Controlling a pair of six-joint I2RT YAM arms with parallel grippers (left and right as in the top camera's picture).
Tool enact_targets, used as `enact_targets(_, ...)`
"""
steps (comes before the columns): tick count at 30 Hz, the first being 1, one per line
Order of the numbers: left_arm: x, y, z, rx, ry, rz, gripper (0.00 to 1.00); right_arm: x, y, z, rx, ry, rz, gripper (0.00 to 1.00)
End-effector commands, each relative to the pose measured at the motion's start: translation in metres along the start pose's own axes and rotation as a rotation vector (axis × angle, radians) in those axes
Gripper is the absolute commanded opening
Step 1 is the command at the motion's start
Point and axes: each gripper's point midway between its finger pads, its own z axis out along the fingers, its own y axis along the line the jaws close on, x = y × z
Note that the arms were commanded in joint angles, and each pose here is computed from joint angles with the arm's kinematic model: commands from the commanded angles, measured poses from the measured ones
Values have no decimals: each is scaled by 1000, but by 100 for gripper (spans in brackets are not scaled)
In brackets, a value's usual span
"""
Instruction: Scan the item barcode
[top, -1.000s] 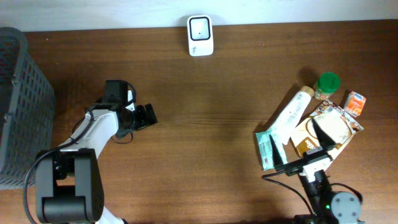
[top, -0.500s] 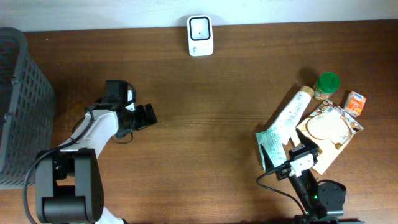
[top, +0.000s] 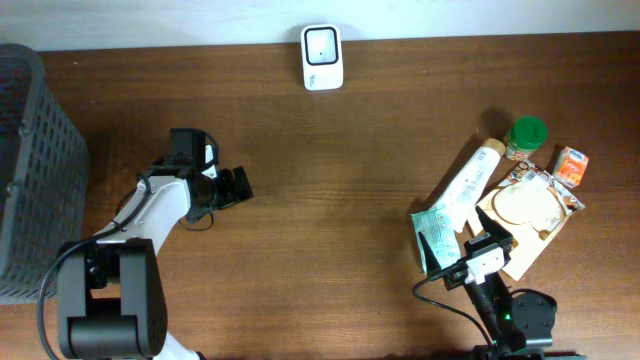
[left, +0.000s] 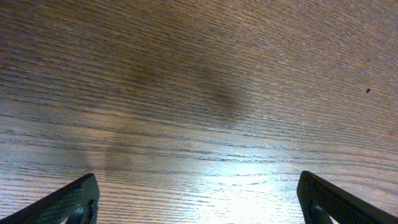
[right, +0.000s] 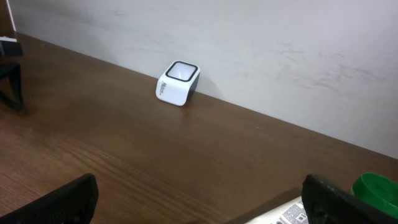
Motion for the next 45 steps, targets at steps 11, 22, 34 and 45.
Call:
enact_targets(11, -34, 0, -104, -30, -345, 28, 99, 1, 3, 0, -15, -3, 7, 98)
enact_targets(22, -11, -16, -222, -41, -1047, 582, 99, 2, 3, 0, -15, -2, 7, 98)
enact_targets(34, 57, 8, -197, -179, -1229, 848, 99, 1, 3, 0, -15, -3, 7, 98)
enact_targets(45, 78, 19, -168, -243, -1159, 971, 99, 2, 3, 0, -15, -2, 7, 98)
